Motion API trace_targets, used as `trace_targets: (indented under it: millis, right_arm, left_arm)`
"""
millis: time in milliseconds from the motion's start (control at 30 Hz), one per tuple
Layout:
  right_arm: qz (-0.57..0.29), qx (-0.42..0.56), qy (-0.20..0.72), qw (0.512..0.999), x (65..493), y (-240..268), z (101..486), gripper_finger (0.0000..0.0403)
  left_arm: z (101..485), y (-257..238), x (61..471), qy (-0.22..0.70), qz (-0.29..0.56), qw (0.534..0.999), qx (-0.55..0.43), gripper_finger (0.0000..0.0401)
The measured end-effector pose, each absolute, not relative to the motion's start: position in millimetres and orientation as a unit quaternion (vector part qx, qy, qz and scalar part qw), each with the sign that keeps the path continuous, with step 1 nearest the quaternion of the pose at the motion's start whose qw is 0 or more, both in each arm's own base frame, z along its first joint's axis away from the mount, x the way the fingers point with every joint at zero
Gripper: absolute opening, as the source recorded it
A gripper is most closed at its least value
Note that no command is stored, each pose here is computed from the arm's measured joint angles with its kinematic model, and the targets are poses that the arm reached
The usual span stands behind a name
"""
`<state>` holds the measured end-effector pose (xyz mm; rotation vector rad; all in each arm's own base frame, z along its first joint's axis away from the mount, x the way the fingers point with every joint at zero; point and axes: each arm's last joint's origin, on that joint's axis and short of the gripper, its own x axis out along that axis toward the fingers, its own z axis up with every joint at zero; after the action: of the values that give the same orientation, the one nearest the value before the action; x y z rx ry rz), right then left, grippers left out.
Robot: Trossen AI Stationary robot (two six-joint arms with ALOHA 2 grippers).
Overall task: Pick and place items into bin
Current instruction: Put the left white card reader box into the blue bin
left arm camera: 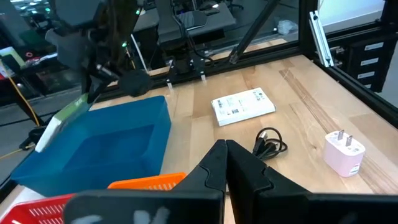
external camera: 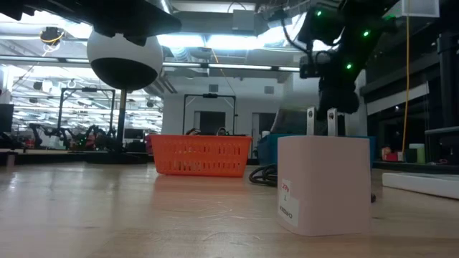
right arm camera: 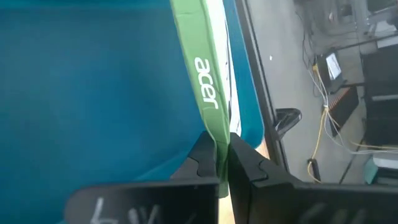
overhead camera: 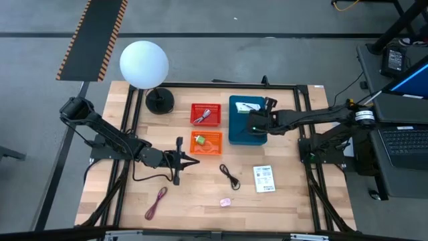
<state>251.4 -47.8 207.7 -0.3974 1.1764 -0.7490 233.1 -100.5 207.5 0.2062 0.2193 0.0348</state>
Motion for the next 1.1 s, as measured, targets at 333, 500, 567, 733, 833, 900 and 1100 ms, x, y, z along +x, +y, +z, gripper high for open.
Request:
trace_targets:
  millis: [333, 500, 567, 733, 833, 900, 1100]
  right_arm:
    - [-0.336, -0.211, 0.548, 0.736, 267, -60, 190, 0.0000]
    - [-0.333, -0.214, 0.556, 0.731, 268, -60, 186, 0.0000]
    - [-0.330, -0.216, 0.560, 0.728, 269, -60, 183, 0.0000]
    - [-0.316, -0.230, 0.576, 0.718, 271, -61, 176, 0.0000]
    - [-0.315, -0.231, 0.578, 0.717, 272, -61, 175, 0.0000]
    - [-0.315, -0.230, 0.577, 0.717, 272, -61, 175, 0.0000]
    - [-0.326, -0.217, 0.575, 0.718, 271, -66, 175, 0.0019]
  left_arm:
    - [207, -101, 233, 0.109, 0.017, 0.989, 0.103, 0.0002]
    - [207, -101, 233, 0.109, 0.017, 0.989, 0.103, 0.0002]
    - [207, -101, 233, 0.109, 0.017, 0.989, 0.103, 0.0002]
    - [207, -101, 233, 0.109, 0.017, 0.989, 0.103, 0.0002]
    - [207, -101, 233, 0.109, 0.016, 0.989, 0.103, 0.0002]
    - [207, -101, 233, 0.109, 0.016, 0.989, 0.102, 0.0002]
    - [207, -101, 233, 0.109, 0.015, 0.989, 0.102, 0.0002]
